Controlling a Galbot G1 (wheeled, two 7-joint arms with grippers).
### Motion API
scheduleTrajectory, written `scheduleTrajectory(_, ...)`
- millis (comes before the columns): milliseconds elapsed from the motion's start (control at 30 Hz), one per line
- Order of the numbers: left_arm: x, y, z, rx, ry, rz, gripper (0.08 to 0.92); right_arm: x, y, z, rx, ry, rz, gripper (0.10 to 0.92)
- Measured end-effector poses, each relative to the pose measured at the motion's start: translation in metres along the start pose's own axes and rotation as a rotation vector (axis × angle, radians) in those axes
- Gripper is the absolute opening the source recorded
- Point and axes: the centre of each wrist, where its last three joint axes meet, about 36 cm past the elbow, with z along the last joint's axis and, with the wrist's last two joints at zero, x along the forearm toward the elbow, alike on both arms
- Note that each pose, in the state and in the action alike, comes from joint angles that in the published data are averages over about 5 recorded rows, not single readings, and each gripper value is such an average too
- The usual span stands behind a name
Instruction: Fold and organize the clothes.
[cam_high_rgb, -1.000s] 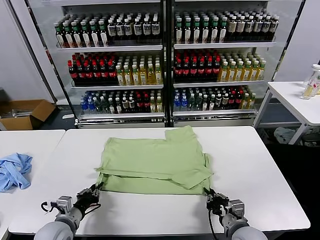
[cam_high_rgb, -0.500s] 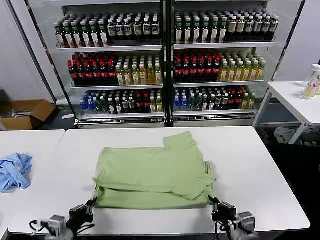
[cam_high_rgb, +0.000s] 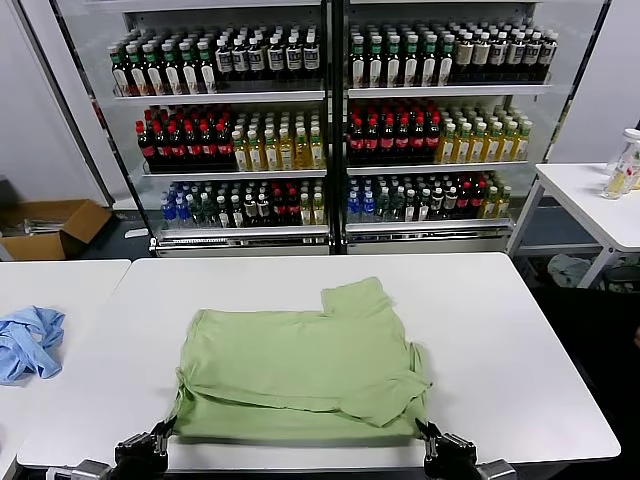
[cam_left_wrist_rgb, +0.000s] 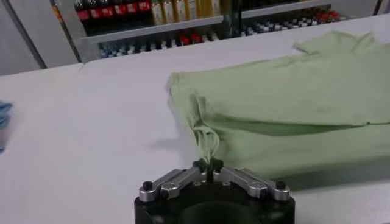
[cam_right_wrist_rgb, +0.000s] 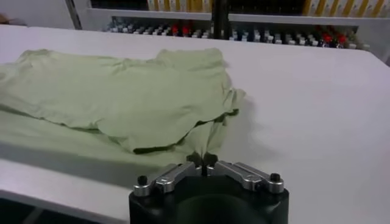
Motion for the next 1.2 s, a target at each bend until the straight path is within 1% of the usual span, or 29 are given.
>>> scheduleTrajectory(100,0.007,-0.005,-0.005,0.002,-0.005,0.0,0.267,0.007,0.002,-0.008,0.01,-0.015,-0.005,0.384)
scheduleTrajectory(167,0.012,-0.009,-0.013,0.001,-0.019,0.003,0.328,0.011,0.003,-0.016,0.017,-0.035,-0.009,0.436)
scheduleTrajectory(233,0.017,-0.013,-0.023,-0.001,-0.045,0.007,0.38,0.014,0.001,-0.027,0.023,-0.061,-0.013,0.496)
scheduleTrajectory(333,0.021,-0.015,-0.039,-0.005,-0.096,0.017,0.466,0.01,-0.004,-0.043,0.031,-0.107,-0.015,0.592)
scheduleTrajectory(467,0.012,-0.013,-0.059,0.0,-0.159,0.038,0.587,-0.013,-0.015,-0.061,0.023,-0.164,-0.01,0.704)
scheduleTrajectory(533,0.002,-0.009,-0.07,0.009,-0.182,0.054,0.639,-0.032,-0.022,-0.07,0.012,-0.183,-0.007,0.762)
scheduleTrajectory(600,-0.01,-0.004,-0.079,0.016,-0.199,0.07,0.7,-0.054,-0.028,-0.079,0.001,-0.199,-0.004,0.8)
scheduleTrajectory(700,-0.033,0.004,-0.092,0.022,-0.215,0.09,0.778,-0.088,-0.037,-0.094,-0.011,-0.215,-0.001,0.82)
scheduleTrajectory(767,-0.05,0.01,-0.1,0.025,-0.22,0.101,0.809,-0.111,-0.042,-0.105,-0.017,-0.222,0.002,0.822)
scheduleTrajectory(967,-0.103,0.028,-0.117,0.025,-0.209,0.12,0.822,-0.178,-0.051,-0.138,-0.027,-0.22,0.011,0.823)
scheduleTrajectory(1200,-0.16,0.054,-0.131,0.026,-0.168,0.125,0.823,-0.246,-0.054,-0.174,-0.035,-0.191,0.03,0.823)
